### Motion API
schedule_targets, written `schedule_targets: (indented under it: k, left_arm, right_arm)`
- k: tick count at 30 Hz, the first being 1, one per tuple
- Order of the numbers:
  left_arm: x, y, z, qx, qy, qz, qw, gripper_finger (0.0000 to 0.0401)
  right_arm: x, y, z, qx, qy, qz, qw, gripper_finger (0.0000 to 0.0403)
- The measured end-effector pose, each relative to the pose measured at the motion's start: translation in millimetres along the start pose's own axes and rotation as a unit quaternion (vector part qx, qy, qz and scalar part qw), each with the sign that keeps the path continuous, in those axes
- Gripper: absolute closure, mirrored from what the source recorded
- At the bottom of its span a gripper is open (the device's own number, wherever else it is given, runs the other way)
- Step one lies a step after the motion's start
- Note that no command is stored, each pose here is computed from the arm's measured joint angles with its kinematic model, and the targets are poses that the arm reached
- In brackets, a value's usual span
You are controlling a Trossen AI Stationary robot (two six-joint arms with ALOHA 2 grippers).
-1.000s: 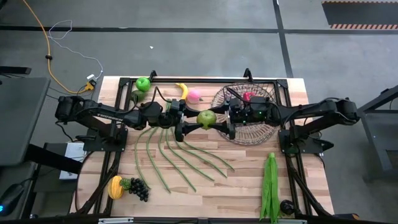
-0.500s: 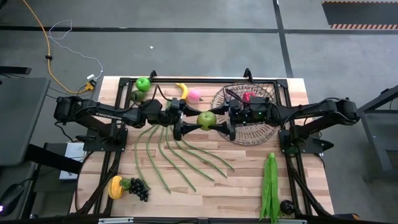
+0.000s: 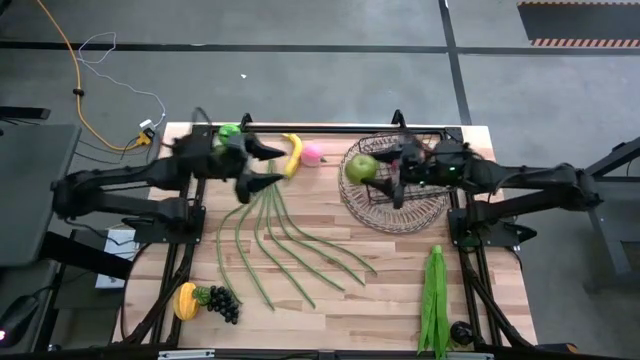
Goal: Build produce basket
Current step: Put the green pear into the wire basket
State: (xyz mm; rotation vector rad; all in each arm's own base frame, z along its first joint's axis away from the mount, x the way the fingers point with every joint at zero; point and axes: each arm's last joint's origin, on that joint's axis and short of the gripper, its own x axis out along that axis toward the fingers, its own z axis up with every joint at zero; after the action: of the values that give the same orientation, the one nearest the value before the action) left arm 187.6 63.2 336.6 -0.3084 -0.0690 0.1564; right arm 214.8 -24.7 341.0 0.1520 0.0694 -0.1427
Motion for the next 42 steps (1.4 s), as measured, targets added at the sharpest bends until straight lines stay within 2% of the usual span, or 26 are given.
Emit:
schedule_targets:
  k: [5,9,29,32,36,39,42]
  left_arm:
    - [-34.7,-9.4,15.1,0.007,-0.036,0.011,0.999,0.0046]
    - [-45.0,-14.0,18.6,0.008,-0.051,0.015,0.999,0.0046]
    - [-44.5,-15.7,17.4,0.001,-0.049,0.014,0.999,0.0046]
    - [-44.5,-15.4,17.5,0.001,-0.051,0.02,0.998,0.0046]
    - [-44.5,-15.2,17.6,0.001,-0.052,0.023,0.998,0.0046]
    - [-44.5,-15.2,17.6,0.001,-0.052,0.023,0.998,0.0046]
    - [-44.5,-15.2,17.6,0.001,-0.052,0.023,0.998,0.0046]
  right_arm:
    - [-19.8,-1.3,10.4,0.001,-0.026,-0.01,1.0,0.009]
    - [-24.5,-0.9,13.0,0.004,-0.034,-0.008,0.999,0.0091]
    - [-23.6,-1.0,12.7,0.007,-0.034,-0.01,0.999,0.0091]
    - [-23.7,-3.2,12.3,0.012,-0.036,-0.047,0.998,0.0091]
    - [-26.1,-14.1,6.5,0.016,0.01,-0.149,0.989,0.0091]
    - [-28.1,-25.2,2.7,0.038,0.073,-0.218,0.973,0.0091]
    - [-27.8,-40.6,-11.7,0.08,0.153,-0.282,0.944,0.0091]
